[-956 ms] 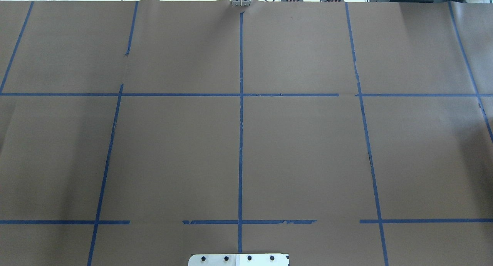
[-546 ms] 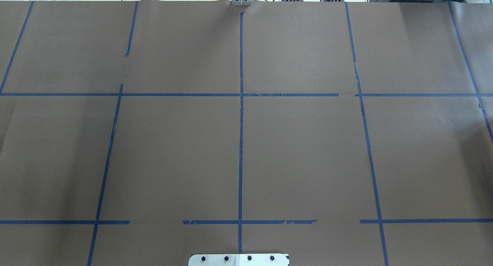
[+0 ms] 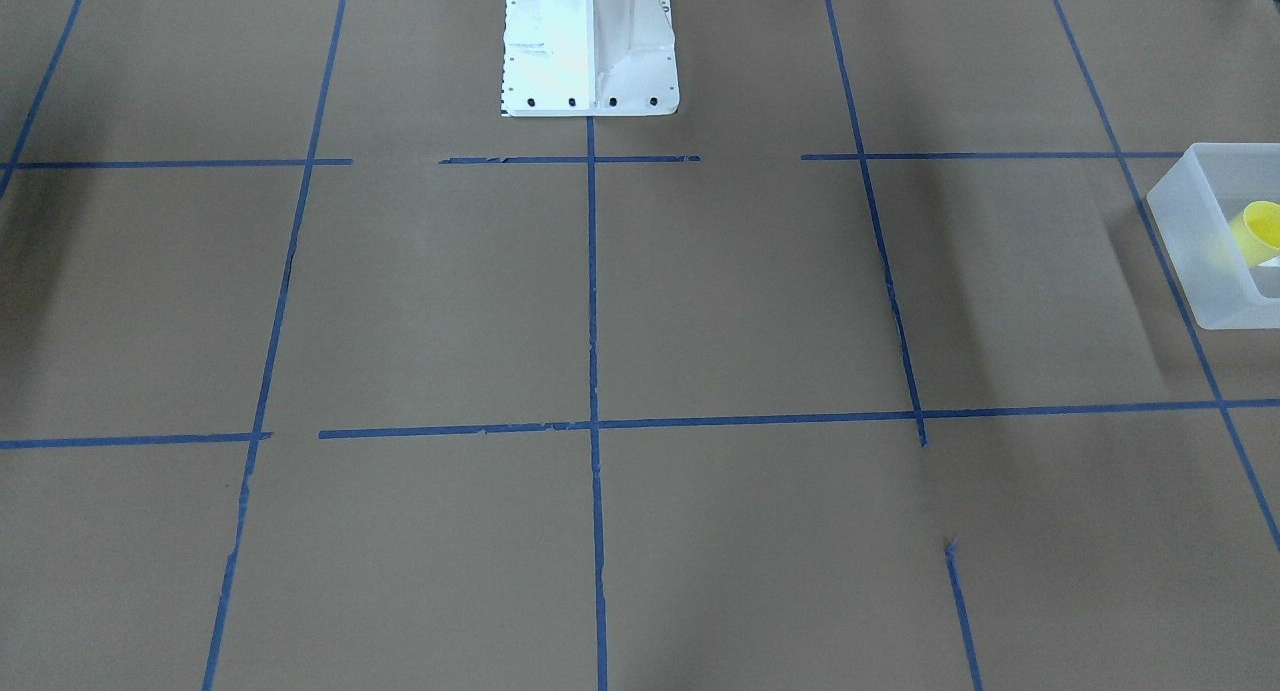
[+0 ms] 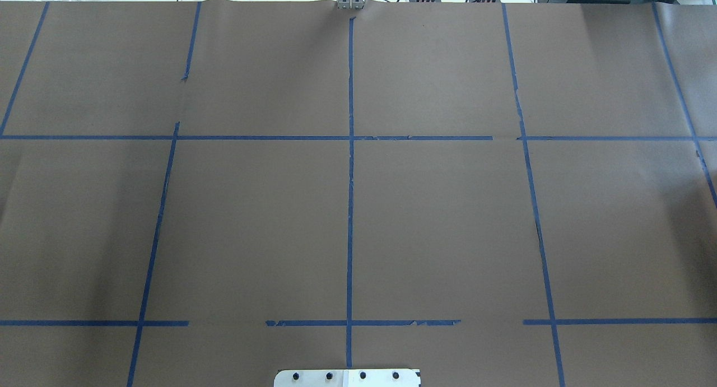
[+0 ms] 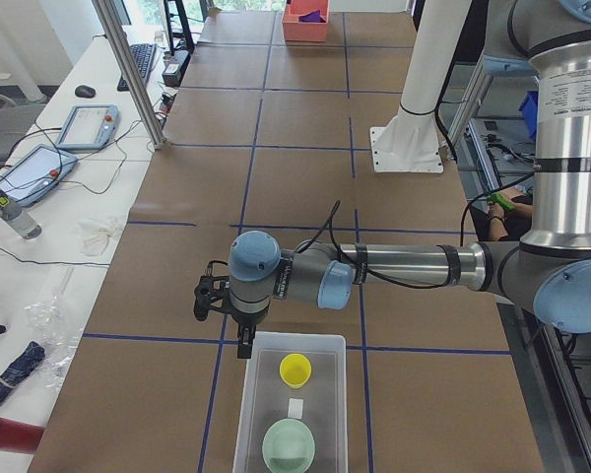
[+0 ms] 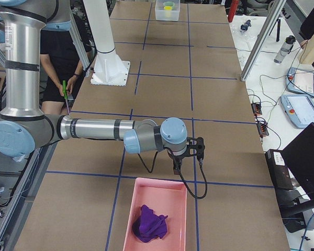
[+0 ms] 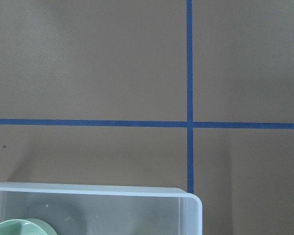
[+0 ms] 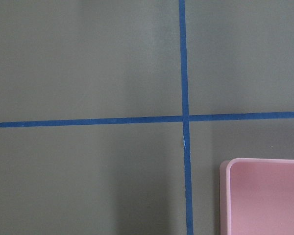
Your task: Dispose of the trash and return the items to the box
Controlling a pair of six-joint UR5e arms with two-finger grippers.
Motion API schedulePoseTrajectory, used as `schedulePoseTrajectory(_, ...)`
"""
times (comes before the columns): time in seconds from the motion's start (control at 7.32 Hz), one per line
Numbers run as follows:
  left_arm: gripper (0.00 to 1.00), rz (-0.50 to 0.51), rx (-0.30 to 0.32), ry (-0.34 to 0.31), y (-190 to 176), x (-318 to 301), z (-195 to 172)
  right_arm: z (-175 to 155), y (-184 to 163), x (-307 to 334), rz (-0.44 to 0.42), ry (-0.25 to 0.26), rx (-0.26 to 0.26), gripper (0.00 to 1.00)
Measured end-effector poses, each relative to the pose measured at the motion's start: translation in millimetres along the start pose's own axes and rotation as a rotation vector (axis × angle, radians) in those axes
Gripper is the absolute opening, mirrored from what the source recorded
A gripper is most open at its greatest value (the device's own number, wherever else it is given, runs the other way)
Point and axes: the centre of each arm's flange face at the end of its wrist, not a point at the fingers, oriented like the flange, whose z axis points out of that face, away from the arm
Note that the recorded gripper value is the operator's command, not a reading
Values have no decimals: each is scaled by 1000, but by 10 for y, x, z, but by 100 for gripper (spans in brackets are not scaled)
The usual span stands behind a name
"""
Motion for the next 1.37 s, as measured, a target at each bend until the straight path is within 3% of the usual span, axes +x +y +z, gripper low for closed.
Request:
schedulePoseTrajectory(0.82,100,5,5,1,-23,21,-16,73,65,43,-8,3,-31,100)
schedulePoseTrajectory(1.37,100,9,9,1,-52,40,-31,69,71,148,-56,44,-43,100)
